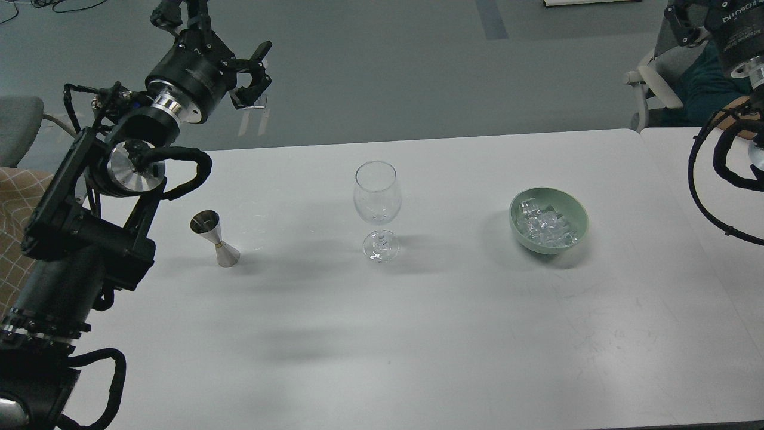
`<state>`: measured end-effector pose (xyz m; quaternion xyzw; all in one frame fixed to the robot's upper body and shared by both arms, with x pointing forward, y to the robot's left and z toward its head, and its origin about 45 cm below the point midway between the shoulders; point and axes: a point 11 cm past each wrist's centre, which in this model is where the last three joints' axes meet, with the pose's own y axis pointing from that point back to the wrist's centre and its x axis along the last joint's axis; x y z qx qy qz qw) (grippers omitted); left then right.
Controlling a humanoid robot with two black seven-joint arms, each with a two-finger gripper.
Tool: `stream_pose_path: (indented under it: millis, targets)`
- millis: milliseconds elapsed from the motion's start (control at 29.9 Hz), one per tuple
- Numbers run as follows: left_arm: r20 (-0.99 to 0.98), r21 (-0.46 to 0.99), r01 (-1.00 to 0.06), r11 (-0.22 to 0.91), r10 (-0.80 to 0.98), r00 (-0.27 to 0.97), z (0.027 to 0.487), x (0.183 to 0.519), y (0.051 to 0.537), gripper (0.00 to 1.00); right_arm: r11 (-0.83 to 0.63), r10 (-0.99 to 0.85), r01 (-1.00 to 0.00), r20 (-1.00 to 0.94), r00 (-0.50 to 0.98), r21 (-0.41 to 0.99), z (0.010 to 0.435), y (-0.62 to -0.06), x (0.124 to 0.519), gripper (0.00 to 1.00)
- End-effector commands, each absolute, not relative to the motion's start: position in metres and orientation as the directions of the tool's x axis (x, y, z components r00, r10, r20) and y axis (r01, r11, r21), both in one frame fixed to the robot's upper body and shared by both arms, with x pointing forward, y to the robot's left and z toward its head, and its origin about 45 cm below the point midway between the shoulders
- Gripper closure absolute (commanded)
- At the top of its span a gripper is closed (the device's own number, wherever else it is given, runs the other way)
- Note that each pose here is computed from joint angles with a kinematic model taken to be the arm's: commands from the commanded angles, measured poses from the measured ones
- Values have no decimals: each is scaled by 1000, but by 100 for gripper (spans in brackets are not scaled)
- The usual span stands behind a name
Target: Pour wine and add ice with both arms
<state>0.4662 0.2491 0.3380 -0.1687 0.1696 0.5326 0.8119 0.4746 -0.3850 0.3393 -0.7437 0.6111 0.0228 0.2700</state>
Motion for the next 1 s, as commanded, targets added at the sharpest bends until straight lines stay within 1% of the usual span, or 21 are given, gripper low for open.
stream_pose_path:
  millis: [0, 201, 468, 535, 635, 702, 769, 802, 836, 869, 969]
  targets:
    - [-458, -94, -921, 378, 805, 377, 337, 466, 247, 2, -109, -888, -929, -385, 251, -354, 327, -373, 479, 0]
    - [-469, -95, -923, 374, 801, 373, 337, 467, 249, 2, -122, -883, -928, -389, 263, -352, 325, -364, 480, 0]
    - [-462, -121, -927, 354, 807, 368, 353, 475, 253, 2, -142, -865, -922, -407, 293, -361, 325, -348, 483, 0]
    - [-421, -139, -928, 346, 828, 371, 364, 477, 262, 2, -146, -859, -922, -416, 297, -358, 322, -343, 484, 0]
    - [-328, -130, -944, 303, 886, 329, 372, 478, 289, 2, -152, -856, -923, -419, 302, -354, 318, -340, 483, 0]
    - [-231, -150, -960, 236, 936, 266, 370, 480, 316, 2, -155, -853, -924, -425, 304, -349, 315, -337, 483, 0]
    - [-230, -188, -964, 190, 945, 231, 367, 482, 328, 2, -155, -852, -924, -426, 304, -349, 314, -337, 483, 0]
    - [-230, -188, -964, 190, 945, 231, 367, 482, 328, 2, -155, -852, -924, -426, 304, -349, 314, -337, 483, 0]
    - [-248, -209, -967, 147, 948, 198, 364, 484, 336, 2, -156, -851, -923, -427, 307, -353, 315, -336, 483, 0]
    - [-273, -197, -973, 118, 947, 170, 354, 486, 340, 2, -157, -850, -921, -426, 309, -355, 316, -335, 483, 0]
    - [-332, -147, -982, 114, 930, 158, 337, 490, 328, 1, -158, -849, -920, -426, 312, -360, 319, -335, 483, 0]
